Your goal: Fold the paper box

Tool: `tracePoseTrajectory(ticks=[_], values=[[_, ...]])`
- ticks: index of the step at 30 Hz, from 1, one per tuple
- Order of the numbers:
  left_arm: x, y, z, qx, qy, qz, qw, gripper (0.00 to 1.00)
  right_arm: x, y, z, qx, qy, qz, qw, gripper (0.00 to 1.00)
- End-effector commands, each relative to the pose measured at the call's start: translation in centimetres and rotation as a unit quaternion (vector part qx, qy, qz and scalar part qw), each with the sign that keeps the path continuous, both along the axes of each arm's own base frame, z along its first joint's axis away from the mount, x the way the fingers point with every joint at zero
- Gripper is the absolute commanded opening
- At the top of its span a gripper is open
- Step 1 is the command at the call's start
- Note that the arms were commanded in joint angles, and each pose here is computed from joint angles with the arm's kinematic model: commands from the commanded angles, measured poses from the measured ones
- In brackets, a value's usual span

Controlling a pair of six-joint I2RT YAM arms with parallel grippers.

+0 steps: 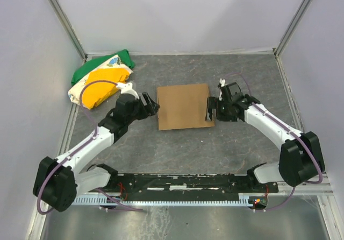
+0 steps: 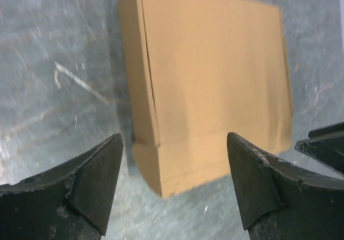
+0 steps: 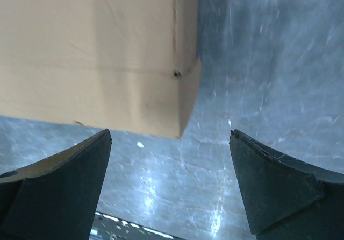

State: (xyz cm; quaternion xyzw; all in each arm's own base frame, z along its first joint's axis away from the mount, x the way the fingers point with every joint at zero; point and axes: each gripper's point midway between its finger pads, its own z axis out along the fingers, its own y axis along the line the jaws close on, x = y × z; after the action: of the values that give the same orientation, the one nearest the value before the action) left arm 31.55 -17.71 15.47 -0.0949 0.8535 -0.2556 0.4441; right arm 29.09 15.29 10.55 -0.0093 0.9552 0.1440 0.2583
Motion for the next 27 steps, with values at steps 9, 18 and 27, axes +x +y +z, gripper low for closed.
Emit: tracePoseTrajectory(ticks=[9, 18, 27], values=[[-5.1, -3.6, -7.6, 0.008, 0.103, -0.081, 0.991, 0.84, -2.4, 1.6, -3.2, 0.045, 0.039, 0.041, 0.997, 0.99], [-3.1, -4.6, -8.0, 0.024, 0.095, -0.089, 0.991, 0.85, -0.6, 2.6, -3.3, 0.049, 0.036, 0.047, 0.997, 0.99], [-2.4, -5.2, -6.0, 0.014, 0.063, -0.098, 0.993, 0.85, 0.1, 3.4, -3.1, 0.055, 0.031, 0.058, 0.996, 0.96]])
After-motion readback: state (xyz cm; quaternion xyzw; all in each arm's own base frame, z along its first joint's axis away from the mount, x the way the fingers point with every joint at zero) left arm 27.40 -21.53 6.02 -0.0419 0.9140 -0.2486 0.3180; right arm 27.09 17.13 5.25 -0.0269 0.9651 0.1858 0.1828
